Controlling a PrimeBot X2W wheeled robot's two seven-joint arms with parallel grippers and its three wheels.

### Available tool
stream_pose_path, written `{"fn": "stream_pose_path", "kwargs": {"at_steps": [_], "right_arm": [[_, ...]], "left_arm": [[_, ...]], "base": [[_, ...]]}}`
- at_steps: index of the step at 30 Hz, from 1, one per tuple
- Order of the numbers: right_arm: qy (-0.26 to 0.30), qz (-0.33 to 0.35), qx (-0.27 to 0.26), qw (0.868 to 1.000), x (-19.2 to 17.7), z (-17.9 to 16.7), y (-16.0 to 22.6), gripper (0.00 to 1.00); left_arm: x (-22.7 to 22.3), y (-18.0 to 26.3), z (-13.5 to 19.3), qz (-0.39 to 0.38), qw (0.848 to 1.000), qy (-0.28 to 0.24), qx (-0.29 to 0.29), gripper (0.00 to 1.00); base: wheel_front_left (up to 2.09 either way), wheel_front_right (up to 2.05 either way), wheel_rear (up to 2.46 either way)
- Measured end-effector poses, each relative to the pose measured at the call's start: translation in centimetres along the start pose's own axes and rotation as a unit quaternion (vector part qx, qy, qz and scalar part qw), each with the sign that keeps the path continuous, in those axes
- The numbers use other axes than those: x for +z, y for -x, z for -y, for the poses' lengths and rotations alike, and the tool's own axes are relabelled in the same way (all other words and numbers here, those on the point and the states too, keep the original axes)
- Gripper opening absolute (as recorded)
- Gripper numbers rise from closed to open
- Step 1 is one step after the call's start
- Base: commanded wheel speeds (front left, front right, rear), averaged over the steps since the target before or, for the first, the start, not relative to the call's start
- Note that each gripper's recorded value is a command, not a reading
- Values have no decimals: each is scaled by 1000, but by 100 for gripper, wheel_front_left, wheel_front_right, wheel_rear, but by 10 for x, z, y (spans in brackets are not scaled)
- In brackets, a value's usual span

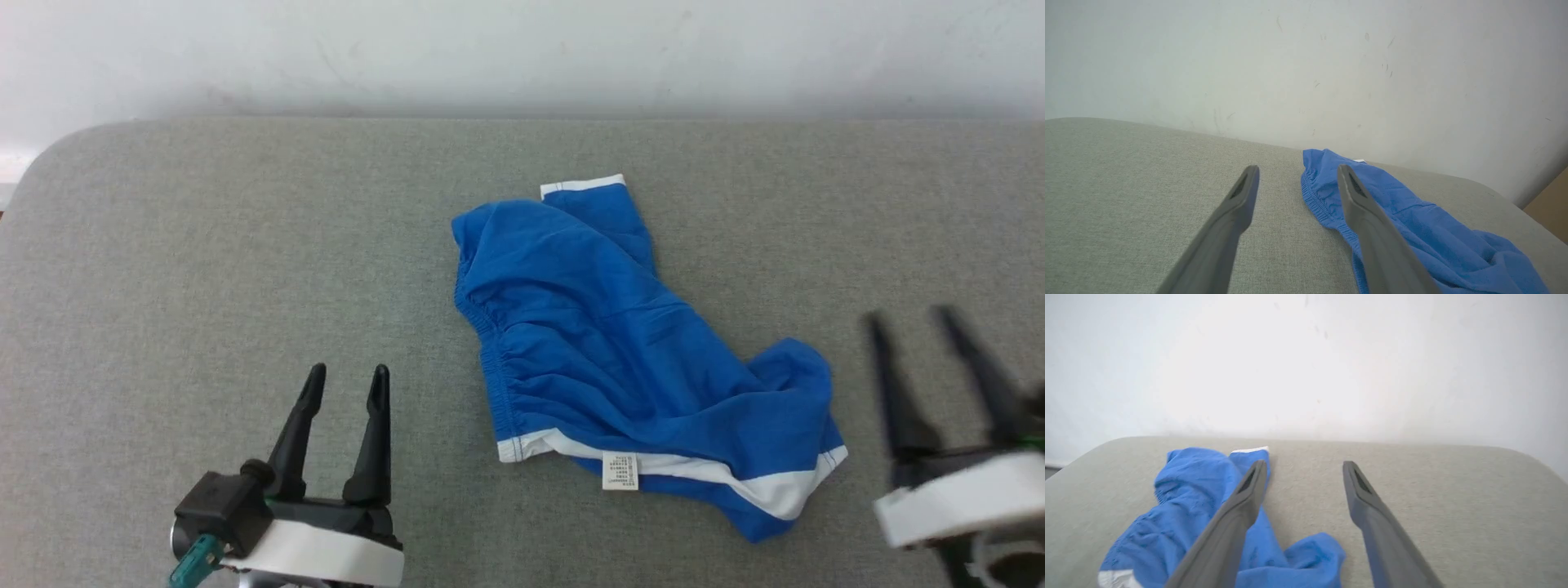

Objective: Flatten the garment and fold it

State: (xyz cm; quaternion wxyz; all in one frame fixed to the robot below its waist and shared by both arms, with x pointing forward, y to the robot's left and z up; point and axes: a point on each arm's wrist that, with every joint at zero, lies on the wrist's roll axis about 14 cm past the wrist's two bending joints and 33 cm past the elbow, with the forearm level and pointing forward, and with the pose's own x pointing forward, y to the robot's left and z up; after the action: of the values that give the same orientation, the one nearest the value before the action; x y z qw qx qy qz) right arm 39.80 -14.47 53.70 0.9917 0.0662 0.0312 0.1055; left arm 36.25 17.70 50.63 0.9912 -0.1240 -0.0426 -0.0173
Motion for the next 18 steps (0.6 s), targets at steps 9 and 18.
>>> {"fn": "stream_pose_path", "kwargs": {"at_steps": [9,18], "right_arm": [[0,85,-117,990,-17,68,38,100],[-10,72,-117,991,-34,68,29,100]], "left_arm": [[-6,14,0,-13,1000,13,5,100],[-35,4,41,-121,989,70,-54,100]], "base": [[0,0,0],[0,0,0]]}}
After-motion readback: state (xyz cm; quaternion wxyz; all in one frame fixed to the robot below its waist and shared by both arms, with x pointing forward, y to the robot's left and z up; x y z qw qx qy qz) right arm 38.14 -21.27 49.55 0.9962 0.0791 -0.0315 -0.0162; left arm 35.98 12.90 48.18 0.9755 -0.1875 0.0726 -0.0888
